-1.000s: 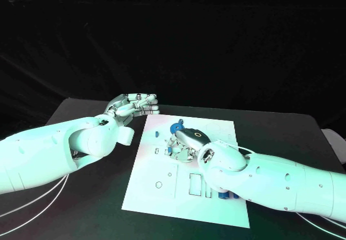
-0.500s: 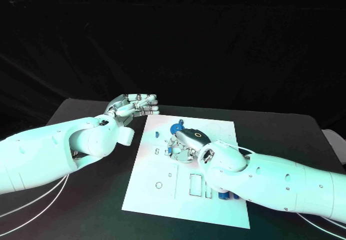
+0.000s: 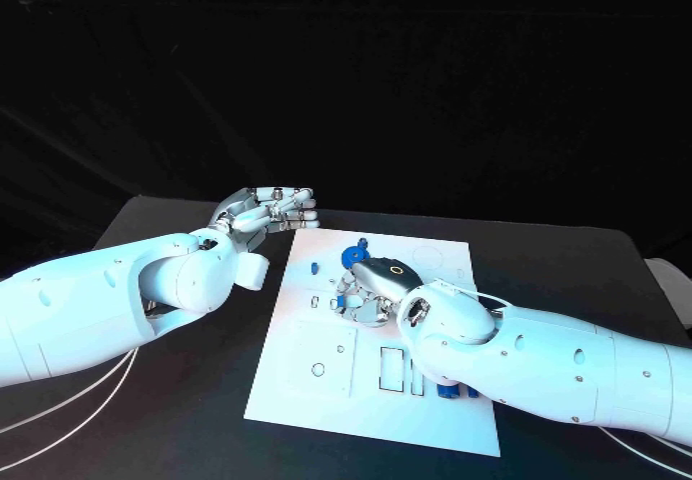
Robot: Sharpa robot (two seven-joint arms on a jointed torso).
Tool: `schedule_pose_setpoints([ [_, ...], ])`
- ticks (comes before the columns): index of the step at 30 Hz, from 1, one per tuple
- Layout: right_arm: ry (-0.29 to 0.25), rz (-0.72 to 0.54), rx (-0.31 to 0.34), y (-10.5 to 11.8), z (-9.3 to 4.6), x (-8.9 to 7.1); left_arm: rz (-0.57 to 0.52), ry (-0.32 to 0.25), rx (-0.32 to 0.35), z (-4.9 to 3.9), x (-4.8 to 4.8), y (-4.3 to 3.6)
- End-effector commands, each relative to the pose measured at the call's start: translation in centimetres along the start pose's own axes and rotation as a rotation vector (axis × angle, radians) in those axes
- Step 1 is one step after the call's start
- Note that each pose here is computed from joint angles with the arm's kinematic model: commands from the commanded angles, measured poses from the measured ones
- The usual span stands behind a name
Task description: Assemble the parts on the task board
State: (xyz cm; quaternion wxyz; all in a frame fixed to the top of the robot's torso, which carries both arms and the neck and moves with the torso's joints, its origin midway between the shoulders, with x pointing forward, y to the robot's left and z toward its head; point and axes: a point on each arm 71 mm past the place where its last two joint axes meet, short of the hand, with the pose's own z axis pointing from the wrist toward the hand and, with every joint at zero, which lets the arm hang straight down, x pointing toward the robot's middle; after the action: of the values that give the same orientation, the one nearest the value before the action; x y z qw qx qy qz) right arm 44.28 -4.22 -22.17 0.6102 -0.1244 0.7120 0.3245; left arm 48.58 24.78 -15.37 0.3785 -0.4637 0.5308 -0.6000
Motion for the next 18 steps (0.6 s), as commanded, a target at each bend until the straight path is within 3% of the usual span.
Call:
schedule_pose_setpoints([
  [1, 0.047, -0.031, 0.023, -0.33, -0.21, 0.70, 0.002, 0.008, 0.008, 0.01, 0.10, -0.11],
  [18, 0.032, -0.035, 0.028, -0.32, -0.28, 0.61, 0.003, 0.007, 0.007, -0.01, 0.03, -0.11],
])
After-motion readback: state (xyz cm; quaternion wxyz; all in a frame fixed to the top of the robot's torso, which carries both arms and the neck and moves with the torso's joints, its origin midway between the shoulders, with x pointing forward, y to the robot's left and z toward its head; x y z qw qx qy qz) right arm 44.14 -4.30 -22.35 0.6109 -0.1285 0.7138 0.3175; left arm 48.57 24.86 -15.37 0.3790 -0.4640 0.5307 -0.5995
